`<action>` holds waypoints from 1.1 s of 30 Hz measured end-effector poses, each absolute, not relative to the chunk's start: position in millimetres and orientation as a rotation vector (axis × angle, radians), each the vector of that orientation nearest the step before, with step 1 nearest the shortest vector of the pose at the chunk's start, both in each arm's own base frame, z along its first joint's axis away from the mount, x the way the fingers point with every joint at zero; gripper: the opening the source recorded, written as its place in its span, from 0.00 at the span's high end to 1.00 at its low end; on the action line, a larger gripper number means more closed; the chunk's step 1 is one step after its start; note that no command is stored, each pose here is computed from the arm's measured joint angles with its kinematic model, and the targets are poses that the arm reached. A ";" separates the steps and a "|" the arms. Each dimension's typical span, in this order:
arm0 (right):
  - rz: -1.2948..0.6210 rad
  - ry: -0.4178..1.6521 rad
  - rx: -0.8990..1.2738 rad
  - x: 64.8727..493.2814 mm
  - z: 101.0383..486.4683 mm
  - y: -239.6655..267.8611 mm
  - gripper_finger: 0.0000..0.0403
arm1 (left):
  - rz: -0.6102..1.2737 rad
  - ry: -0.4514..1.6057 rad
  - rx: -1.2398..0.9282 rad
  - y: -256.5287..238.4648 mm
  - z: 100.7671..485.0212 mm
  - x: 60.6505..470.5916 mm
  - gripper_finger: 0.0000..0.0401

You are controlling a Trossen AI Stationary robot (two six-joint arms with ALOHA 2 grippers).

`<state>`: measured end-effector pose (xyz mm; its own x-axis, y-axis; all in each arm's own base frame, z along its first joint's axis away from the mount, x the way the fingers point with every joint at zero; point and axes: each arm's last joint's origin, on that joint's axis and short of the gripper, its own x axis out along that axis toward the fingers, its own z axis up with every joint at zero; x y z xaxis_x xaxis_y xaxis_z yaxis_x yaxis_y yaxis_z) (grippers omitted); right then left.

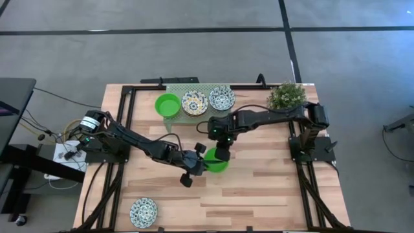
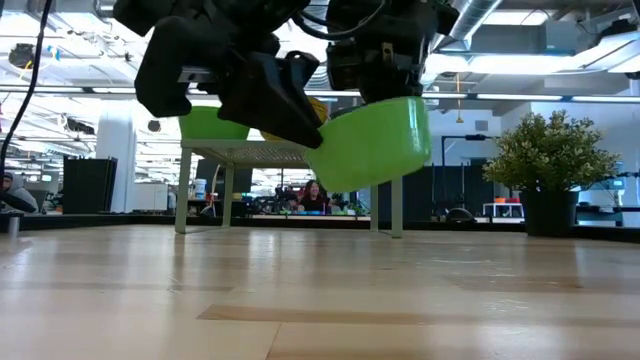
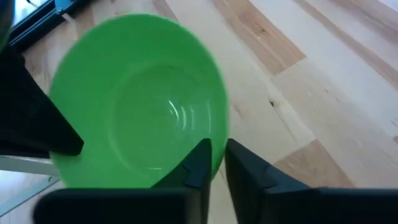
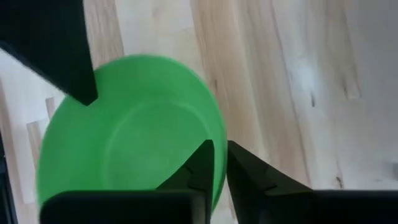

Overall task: Pick & Place Mini bowls
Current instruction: Stack the green bowl on the green bowls on the shelf

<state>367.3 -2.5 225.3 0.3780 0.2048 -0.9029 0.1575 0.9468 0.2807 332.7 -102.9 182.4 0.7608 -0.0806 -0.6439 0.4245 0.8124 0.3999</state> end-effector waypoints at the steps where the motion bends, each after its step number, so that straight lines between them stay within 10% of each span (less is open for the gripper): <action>1: 0.029 1.185 0.347 367.6 225.4 -3.9 0.89 | -0.290 0.653 0.564 -102.9 182.5 332.8 0.91; 19: 0.030 1.227 0.330 367.4 259.4 -5.9 0.73 | -0.386 0.688 0.334 -132.1 181.3 320.6 0.98; 33: -0.265 1.070 -0.064 271.5 344.1 30.6 0.74 | 0.055 0.655 0.228 -148.1 249.0 244.8 0.98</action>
